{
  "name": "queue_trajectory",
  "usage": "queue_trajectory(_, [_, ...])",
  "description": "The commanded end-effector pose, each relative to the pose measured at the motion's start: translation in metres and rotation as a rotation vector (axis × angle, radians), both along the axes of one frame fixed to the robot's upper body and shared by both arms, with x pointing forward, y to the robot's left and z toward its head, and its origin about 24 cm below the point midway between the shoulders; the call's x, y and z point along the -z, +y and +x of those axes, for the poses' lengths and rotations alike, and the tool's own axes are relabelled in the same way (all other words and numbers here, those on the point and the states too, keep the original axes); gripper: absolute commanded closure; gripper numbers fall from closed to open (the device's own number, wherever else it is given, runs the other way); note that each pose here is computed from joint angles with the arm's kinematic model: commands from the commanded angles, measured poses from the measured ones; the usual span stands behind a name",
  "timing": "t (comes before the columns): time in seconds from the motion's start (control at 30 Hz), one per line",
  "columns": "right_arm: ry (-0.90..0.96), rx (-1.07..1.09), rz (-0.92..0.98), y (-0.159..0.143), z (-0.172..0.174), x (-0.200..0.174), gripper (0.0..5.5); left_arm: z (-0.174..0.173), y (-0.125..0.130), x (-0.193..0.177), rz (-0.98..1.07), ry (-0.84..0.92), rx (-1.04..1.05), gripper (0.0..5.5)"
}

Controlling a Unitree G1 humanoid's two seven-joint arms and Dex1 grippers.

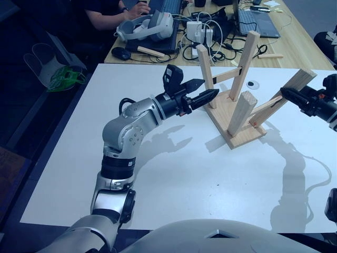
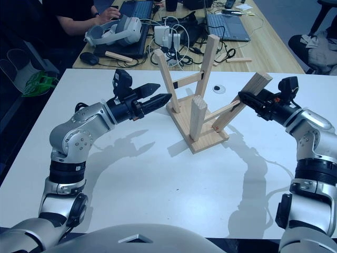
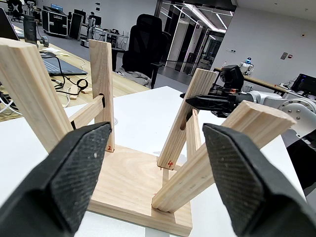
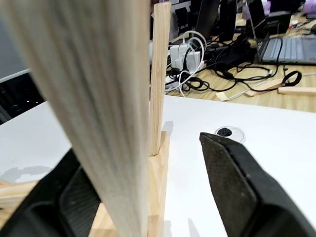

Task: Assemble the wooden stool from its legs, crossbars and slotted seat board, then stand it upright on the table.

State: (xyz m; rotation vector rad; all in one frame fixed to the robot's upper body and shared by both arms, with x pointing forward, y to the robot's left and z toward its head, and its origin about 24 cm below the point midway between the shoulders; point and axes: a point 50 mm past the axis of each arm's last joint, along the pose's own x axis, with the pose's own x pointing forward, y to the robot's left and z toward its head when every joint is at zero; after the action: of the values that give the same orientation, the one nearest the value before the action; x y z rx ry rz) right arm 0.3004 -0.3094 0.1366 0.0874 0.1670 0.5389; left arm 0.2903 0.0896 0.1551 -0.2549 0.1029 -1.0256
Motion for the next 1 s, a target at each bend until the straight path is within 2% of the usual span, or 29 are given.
queue_trajectory(0.03, [-0.096,-0.004,-0.193,0.006,0.001,-0.004,2.36,0.001,0.001,0.001,0.012,-0.004,-0.010,2.06])
queue_trajectory(0.23, [0.034,-0.079,-0.084,0.012,-0.008,0.009,2.36,0.001,-0.001,0.002,0.016,-0.005,-0.008,2.06])
queue_trajectory(0.3, [0.079,-0.084,-0.142,0.010,-0.012,0.017,2.36,0.002,0.000,0.002,0.017,-0.005,-0.011,2.06])
queue_trajectory(0.47, [0.174,-0.099,-0.503,0.002,-0.017,0.049,2.36,0.002,-0.001,0.001,0.010,-0.006,-0.020,2.06])
queue_trajectory(0.6, [0.150,-0.112,-0.599,0.007,-0.016,0.062,2.36,0.003,-0.001,0.001,0.003,-0.006,-0.030,2.06])
queue_trajectory(0.73, [0.102,-0.104,-0.517,0.017,-0.012,0.064,2.36,0.003,-0.002,0.001,-0.001,-0.007,-0.034,2.06])
queue_trajectory(0.9, [0.026,-0.043,-0.179,0.022,-0.002,0.029,2.36,0.003,-0.001,0.002,-0.003,-0.005,-0.038,2.06])
queue_trajectory(1.0, [0.036,-0.041,-0.052,0.023,-0.001,0.014,2.36,0.003,-0.002,0.002,-0.006,-0.006,-0.038,2.06])
